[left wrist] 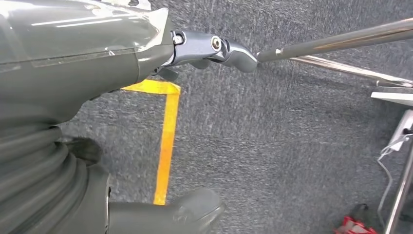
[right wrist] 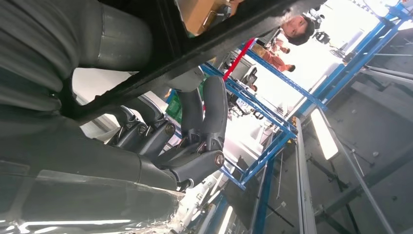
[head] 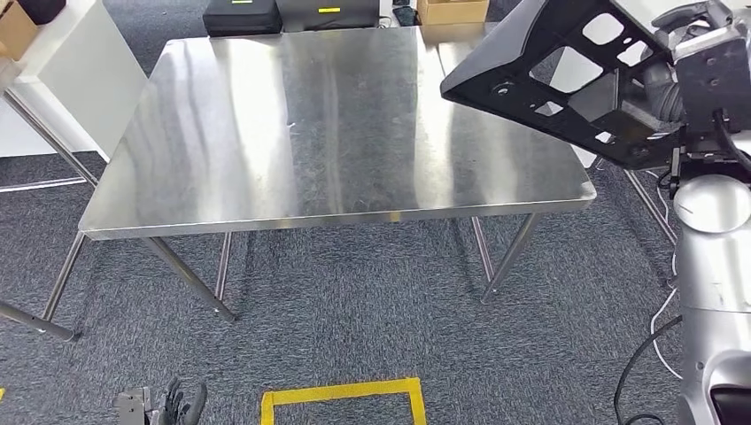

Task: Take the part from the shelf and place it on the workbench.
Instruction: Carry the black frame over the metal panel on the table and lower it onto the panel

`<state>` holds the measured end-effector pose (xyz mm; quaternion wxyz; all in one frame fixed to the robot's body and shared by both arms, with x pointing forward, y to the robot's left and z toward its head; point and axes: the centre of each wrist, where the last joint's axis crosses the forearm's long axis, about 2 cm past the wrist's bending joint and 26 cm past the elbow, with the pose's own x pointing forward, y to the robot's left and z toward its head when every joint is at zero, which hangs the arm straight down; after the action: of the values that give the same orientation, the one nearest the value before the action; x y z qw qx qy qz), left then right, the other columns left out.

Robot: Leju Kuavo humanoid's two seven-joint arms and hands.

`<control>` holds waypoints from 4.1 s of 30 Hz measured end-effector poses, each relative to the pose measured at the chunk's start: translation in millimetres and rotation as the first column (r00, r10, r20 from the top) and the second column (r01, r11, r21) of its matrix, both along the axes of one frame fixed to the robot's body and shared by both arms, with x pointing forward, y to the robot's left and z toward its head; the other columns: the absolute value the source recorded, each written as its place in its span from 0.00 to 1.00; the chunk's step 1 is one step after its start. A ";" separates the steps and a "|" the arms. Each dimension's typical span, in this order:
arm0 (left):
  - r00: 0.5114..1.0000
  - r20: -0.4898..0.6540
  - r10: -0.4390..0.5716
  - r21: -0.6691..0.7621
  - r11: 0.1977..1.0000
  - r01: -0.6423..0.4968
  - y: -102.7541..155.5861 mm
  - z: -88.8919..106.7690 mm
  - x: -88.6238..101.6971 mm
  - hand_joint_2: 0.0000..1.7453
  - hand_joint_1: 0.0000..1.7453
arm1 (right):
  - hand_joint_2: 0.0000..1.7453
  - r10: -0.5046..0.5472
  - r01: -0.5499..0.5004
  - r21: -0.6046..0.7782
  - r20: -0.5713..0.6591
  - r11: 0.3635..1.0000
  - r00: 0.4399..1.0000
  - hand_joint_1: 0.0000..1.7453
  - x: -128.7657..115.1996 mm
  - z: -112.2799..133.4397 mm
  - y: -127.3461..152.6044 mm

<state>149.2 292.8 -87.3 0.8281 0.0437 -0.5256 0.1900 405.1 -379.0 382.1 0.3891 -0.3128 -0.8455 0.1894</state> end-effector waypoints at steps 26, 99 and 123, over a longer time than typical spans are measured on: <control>1.000 -0.003 0.010 0.003 1.000 -0.010 4.5 1.3 4.1 1.00 0.00 | 1.00 -0.070 0.069 -0.042 -0.010 0.997 0.998 1.00 16.4 -1.4 0.6; 0.994 0.061 0.089 0.007 0.996 -0.090 16.5 1.1 -2.1 1.00 0.00 | 1.00 -0.397 0.231 -0.512 -0.242 0.827 0.885 1.00 60.1 -160.8 117.6; 0.994 0.058 0.097 0.022 0.995 -0.099 20.3 1.2 -2.0 1.00 0.00 | 0.50 -0.252 0.068 -0.502 -0.309 0.862 0.917 0.50 54.0 -157.9 189.8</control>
<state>147.3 313.1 -86.1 0.8020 0.0745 -0.5483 0.2248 459.1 -189.2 224.1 0.4633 -0.4292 -0.6553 0.4143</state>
